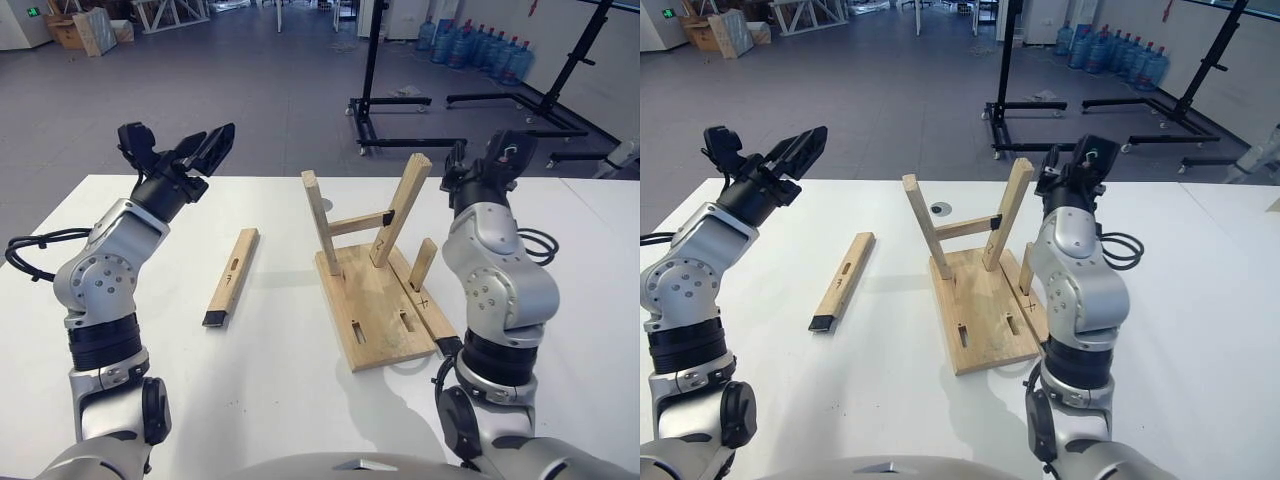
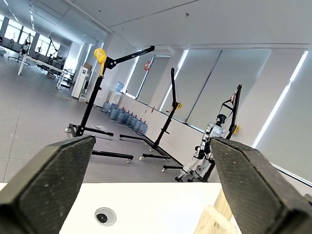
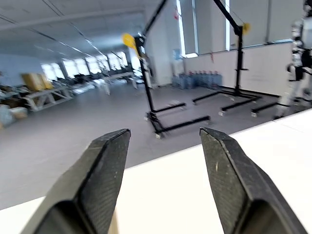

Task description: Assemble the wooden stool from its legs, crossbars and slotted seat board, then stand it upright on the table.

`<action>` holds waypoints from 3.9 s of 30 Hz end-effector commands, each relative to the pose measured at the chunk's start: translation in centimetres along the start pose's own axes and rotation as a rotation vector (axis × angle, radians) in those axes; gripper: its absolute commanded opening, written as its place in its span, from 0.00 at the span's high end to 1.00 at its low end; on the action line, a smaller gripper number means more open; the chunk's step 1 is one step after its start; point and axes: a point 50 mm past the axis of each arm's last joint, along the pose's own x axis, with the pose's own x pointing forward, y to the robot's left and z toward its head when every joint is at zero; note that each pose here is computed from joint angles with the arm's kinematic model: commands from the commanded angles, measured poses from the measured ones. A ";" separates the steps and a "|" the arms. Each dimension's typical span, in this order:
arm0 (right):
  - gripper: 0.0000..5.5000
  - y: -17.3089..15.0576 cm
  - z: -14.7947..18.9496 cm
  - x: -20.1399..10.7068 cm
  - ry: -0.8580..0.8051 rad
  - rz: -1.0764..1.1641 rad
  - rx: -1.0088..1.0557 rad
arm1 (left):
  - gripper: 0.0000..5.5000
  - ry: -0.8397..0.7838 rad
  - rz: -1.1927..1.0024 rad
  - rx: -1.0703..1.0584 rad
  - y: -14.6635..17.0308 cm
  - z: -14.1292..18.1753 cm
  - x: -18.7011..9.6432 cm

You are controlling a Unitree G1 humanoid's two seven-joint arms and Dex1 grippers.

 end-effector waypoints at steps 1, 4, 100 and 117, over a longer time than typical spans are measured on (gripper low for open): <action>0.52 -0.1 -0.8 0.2 0.029 -0.040 -0.018 | 0.22 0.003 0.001 0.007 -0.2 -0.1 -0.1; 0.52 0.3 -0.4 0.4 0.010 -0.027 -0.016 | 0.22 0.001 0.003 0.007 -0.2 -0.1 -0.2; 0.63 -14.4 -15.9 -6.9 0.743 0.534 -0.280 | 0.02 0.413 0.365 0.000 -2.1 -11.3 -9.6; 0.63 -6.8 2.7 -7.5 0.318 1.625 0.062 | 0.02 0.224 -0.796 -0.470 -8.1 -0.7 -4.5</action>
